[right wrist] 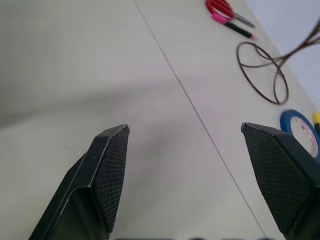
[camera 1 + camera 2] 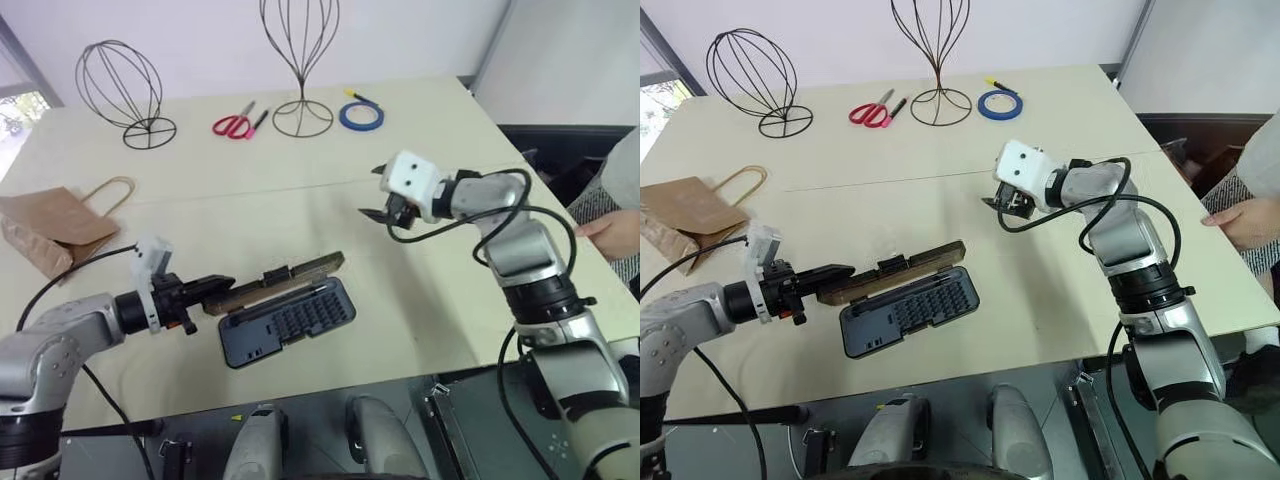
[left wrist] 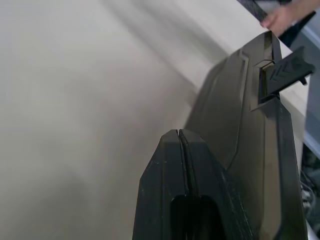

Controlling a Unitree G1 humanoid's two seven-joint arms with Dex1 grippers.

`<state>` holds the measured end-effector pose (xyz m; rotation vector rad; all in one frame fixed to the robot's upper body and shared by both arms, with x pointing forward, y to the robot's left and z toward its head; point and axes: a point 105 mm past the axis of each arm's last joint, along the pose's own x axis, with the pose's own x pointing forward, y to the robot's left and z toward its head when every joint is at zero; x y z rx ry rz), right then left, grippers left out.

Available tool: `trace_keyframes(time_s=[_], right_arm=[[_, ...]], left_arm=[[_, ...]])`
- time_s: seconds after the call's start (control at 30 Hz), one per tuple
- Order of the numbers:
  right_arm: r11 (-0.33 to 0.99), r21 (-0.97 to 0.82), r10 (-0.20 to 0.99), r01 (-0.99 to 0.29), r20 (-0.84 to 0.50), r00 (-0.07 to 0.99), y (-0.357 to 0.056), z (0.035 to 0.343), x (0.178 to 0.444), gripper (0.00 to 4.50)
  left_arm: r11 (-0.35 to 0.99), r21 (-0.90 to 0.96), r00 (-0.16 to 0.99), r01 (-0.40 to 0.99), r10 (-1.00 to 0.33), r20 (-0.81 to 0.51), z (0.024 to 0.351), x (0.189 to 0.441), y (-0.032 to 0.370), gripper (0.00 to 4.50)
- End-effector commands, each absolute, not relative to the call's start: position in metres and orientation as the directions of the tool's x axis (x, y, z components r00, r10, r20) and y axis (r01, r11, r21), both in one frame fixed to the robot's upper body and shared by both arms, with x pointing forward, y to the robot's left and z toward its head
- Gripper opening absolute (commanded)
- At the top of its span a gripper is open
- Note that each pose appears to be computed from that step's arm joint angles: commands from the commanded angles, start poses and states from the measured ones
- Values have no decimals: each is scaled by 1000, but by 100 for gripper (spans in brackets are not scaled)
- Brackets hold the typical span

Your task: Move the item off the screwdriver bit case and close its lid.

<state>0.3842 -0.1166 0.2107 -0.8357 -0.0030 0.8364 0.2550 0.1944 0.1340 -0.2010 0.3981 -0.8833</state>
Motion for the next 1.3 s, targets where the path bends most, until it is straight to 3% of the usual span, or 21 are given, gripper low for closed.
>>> trace_keyframes(time_s=[0.03, 0.13, 0.3, 0.53, 0.63, 0.8, 0.83, 0.93, 1.07, 1.17, 1.3], right_arm=[[421, -648, 682, -635, -235, 692, -119, 230, 377, 371], [433, -574, 731, -695, -227, 643, -108, 225, 365, 371], [464, -395, 780, -793, -241, 577, -96, 209, 353, 371], [416, -133, 853, -900, -287, 437, -71, 199, 327, 371], [357, -28, 880, -934, -326, 347, -64, 195, 310, 288], [217, 137, 905, -967, -399, 147, -58, 182, 273, 28], [188, 166, 907, -968, -407, 106, -56, 180, 265, 2], [114, 280, 906, -953, -423, -16, -49, 170, 241, 2], [111, 385, 892, -916, -444, -78, -41, 155, 223, 2], [130, 436, 884, -891, -458, -96, -33, 144, 216, 2], [217, 491, 887, -844, -460, -40, -17, 127, 223, 2]], left_arm=[[565, -340, 506, 752, -825, -251, 144, 235, 184, 0], [545, -365, 476, 755, -838, -266, 139, 224, 179, 0], [549, -359, 482, 755, -835, -263, 142, 226, 181, 0], [590, -234, 545, 773, -806, -232, 166, 271, 193, 0], [575, -182, 532, 798, -813, -235, 175, 288, 194, 0], [512, -104, 472, 853, -841, -263, 178, 314, 185, 0], [494, -100, 454, 864, -849, -270, 177, 318, 181, 0], [429, -97, 382, 898, -870, -310, 165, 327, 166, 0], [388, -99, 331, 916, -873, -358, 149, 334, 155, 0], [354, -105, 288, 929, -872, -397, 136, 333, 149, 0], [301, -115, 222, 947, -868, -443, 121, 328, 142, 0]])
